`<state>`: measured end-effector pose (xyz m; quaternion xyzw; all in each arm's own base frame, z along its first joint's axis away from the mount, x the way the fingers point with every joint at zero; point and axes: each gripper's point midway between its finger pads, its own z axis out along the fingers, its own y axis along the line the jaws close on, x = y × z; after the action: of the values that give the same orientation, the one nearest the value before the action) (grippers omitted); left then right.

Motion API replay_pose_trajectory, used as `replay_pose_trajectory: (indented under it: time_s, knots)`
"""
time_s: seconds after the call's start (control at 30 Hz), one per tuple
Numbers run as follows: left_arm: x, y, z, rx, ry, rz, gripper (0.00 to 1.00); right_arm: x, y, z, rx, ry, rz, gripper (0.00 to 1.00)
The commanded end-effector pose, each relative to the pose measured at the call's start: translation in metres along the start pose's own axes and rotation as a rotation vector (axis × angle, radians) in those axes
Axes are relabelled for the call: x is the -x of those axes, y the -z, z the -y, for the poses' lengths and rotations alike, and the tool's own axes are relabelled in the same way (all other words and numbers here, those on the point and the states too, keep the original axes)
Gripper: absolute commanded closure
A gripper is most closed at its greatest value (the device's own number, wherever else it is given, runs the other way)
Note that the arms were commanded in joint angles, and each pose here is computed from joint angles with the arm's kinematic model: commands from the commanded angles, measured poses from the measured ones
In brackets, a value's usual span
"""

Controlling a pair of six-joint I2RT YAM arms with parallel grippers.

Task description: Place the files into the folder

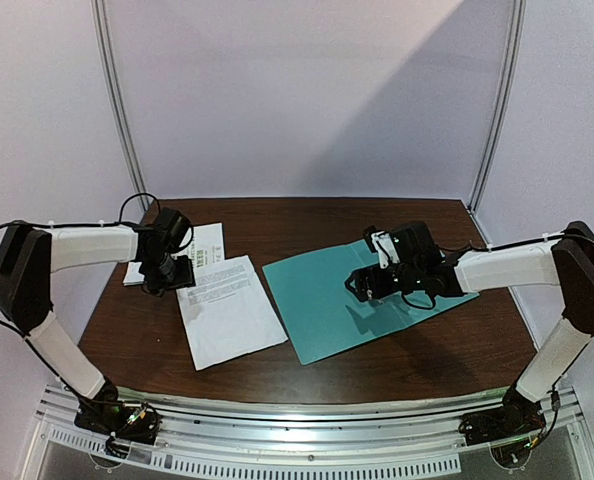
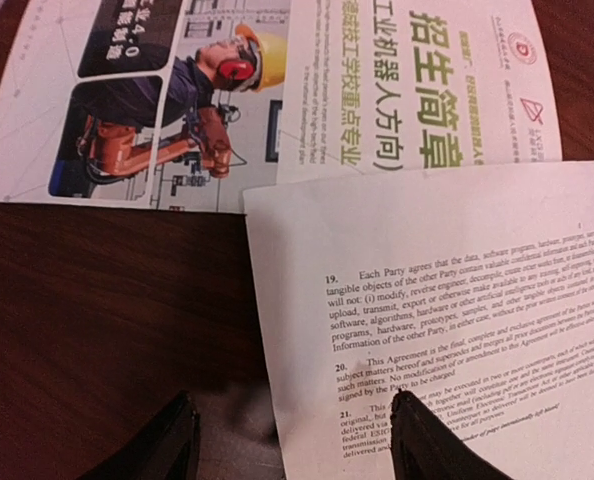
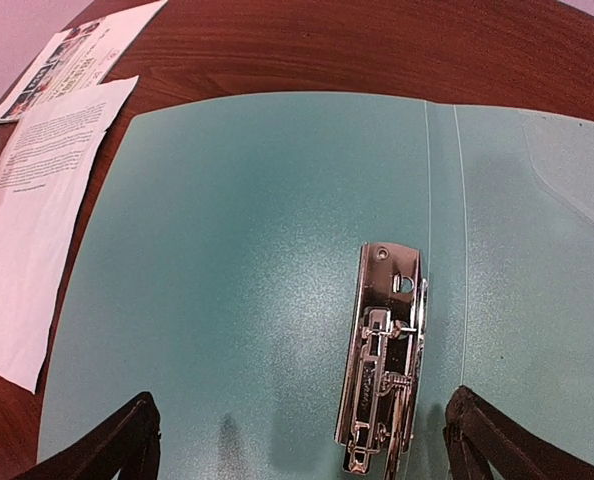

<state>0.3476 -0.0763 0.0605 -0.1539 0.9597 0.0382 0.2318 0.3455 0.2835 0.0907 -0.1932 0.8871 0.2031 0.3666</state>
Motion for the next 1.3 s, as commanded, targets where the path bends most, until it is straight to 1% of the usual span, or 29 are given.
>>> replay_pose_trajectory:
  time_s: [0.0, 0.23, 0.43, 0.6, 0.8, 0.9, 1.1, 1.27]
  knots:
    - [-0.010, -0.017, 0.001, -0.029, 0.014, -0.049, 0.35, -0.004, 0.000, -0.001, 0.001, 0.001, 0.002, 0.01]
    - [-0.018, -0.031, 0.000, -0.024, 0.033, -0.060, 0.41, -0.003, 0.003, 0.000, 0.000, -0.001, 0.027, 0.02]
    - [-0.028, -0.042, 0.001, -0.023, 0.045, -0.089, 0.49, -0.006, 0.000, 0.001, -0.002, 0.001, 0.018, 0.02]
    - [-0.031, -0.046, 0.000, -0.022, 0.067, -0.080, 0.60, -0.006, 0.000, 0.002, -0.007, 0.003, 0.019, 0.02]
    - [-0.032, -0.050, 0.009, -0.012, 0.066, -0.064, 0.68, -0.007, -0.001, 0.004, -0.014, 0.009, 0.017, 0.02]
    - [-0.030, -0.050, 0.010, 0.013, 0.066, -0.047, 0.77, -0.008, -0.001, 0.005, -0.020, 0.012, 0.014, 0.02]
    - [-0.031, -0.053, 0.011, 0.038, 0.061, -0.033, 1.00, -0.011, 0.001, 0.006, -0.024, 0.016, 0.007, 0.02]
    - [-0.025, -0.048, 0.018, 0.022, 0.056, 0.000, 1.00, -0.011, 0.001, 0.006, -0.025, 0.016, 0.007, 0.02]
